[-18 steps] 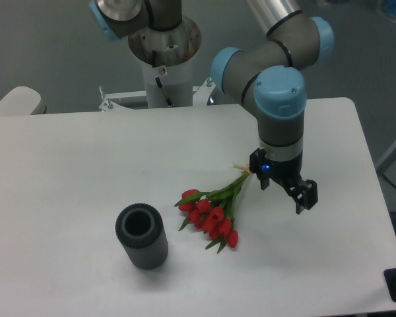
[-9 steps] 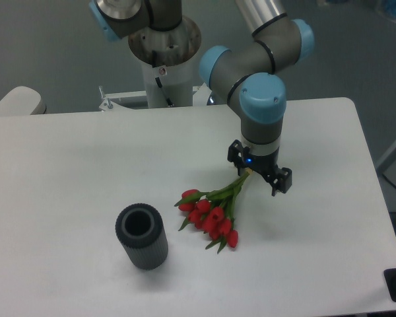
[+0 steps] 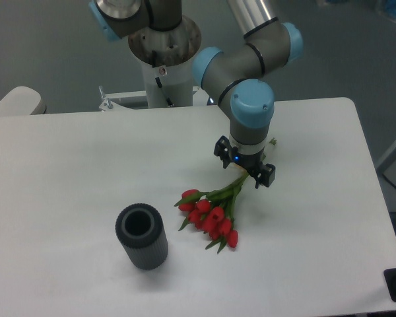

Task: Pick up the flowers from the table
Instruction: 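Lower the gripper onto the tulip stems and close it around them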

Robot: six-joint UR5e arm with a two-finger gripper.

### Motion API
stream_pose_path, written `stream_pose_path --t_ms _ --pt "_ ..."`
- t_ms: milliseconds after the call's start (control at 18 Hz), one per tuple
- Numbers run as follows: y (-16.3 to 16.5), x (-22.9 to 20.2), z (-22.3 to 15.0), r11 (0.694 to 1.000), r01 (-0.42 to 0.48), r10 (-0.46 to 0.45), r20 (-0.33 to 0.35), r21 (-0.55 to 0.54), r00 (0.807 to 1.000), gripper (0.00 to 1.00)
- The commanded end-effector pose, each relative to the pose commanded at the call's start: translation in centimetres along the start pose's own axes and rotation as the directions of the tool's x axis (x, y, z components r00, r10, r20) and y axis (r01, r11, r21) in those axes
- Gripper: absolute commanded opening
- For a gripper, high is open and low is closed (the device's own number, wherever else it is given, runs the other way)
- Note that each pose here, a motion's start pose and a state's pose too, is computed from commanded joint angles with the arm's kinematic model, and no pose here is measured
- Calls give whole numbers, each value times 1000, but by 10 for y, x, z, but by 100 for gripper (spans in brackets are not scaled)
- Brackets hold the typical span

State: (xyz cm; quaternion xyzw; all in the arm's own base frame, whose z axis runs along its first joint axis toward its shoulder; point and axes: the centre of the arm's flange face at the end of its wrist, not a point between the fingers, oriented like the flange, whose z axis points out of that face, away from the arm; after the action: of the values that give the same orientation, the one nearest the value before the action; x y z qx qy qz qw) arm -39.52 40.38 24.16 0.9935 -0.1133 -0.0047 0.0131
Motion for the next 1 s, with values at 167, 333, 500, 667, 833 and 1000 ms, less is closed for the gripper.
stream_pose_path --t_ms 167,333,500,667,833,1000 --pt "0 6 15 1000 5 -5 23 8 1000 100" --pt "-1 9 28 1000 5 -5 20 9 1000 100" --pt "-1 11 40 1000 2 -3 32 15 999 100" --pt "-1 10 47 1000 2 -3 42 20 999 100" --pt "-5 9 50 999 3 -5 38 53 999 100" --pt "-17 16 57 998 -21 18 43 63 999 100"
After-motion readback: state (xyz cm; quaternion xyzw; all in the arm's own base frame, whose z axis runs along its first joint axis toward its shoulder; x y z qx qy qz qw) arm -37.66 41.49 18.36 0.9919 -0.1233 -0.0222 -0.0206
